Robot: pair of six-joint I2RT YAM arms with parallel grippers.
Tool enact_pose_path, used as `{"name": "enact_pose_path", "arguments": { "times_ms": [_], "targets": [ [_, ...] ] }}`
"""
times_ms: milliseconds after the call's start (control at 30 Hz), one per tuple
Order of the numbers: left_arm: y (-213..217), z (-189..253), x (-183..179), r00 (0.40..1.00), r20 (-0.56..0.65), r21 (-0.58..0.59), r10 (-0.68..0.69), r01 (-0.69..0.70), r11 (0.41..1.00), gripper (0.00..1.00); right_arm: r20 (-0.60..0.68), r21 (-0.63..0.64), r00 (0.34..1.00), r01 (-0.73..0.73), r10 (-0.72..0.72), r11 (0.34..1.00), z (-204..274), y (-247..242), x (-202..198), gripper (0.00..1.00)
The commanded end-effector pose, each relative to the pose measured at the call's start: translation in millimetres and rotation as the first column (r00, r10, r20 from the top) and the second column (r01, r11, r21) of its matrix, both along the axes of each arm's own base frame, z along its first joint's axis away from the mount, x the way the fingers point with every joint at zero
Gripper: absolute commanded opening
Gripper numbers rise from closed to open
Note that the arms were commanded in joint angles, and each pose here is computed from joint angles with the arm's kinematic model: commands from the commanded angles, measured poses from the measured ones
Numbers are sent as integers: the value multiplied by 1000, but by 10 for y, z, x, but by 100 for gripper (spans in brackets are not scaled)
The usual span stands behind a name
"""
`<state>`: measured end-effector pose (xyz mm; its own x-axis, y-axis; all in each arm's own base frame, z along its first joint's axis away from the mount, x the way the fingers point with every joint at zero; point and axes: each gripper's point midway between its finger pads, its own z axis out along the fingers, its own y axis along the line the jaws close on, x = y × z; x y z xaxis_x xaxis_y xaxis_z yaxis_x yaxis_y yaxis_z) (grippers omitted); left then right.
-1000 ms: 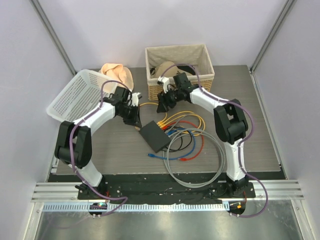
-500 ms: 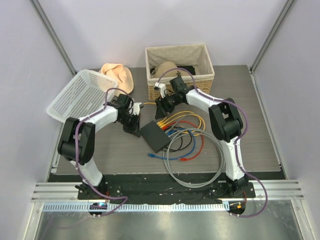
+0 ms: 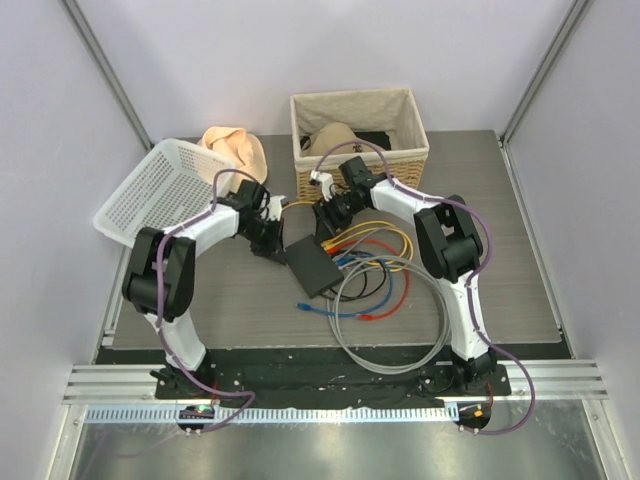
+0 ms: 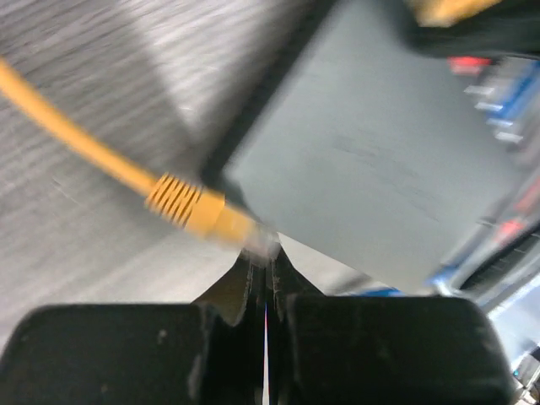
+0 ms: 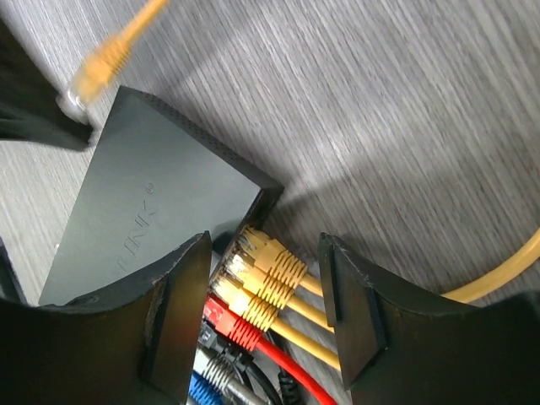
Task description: Pull the plug from the switch port
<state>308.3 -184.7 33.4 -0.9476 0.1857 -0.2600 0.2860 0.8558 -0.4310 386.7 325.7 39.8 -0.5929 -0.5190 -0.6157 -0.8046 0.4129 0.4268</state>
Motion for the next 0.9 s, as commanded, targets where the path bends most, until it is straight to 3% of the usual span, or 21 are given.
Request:
{"name": "enact_pose_path", "arguments": {
  "times_ms": [0, 100, 300, 633, 867],
  "targets": [
    [-225, 609, 54, 992, 127, -170, -8, 30, 985, 0, -8, 7, 1000, 19, -19, 1000, 114, -49, 120, 61],
    [-448, 714, 232, 990, 138, -236, 4, 28, 971, 0, -51, 31, 998, 36, -34, 999, 85, -65, 179, 60],
    [-483, 288, 472, 998, 46, -157, 49, -42, 987, 0, -74, 22, 996, 48, -47, 999, -56, -46, 238, 57],
    [-267, -187, 343, 996, -17, -17, 90, -91, 996, 0, -82, 39, 995, -52, 55, 998, -41, -92, 81, 57],
    [-205, -276, 302, 997, -19, 23, 81, -81, 996, 0, -104, 24, 990, -97, 99, 995, -97, -126, -1, 57]
  ]
}}
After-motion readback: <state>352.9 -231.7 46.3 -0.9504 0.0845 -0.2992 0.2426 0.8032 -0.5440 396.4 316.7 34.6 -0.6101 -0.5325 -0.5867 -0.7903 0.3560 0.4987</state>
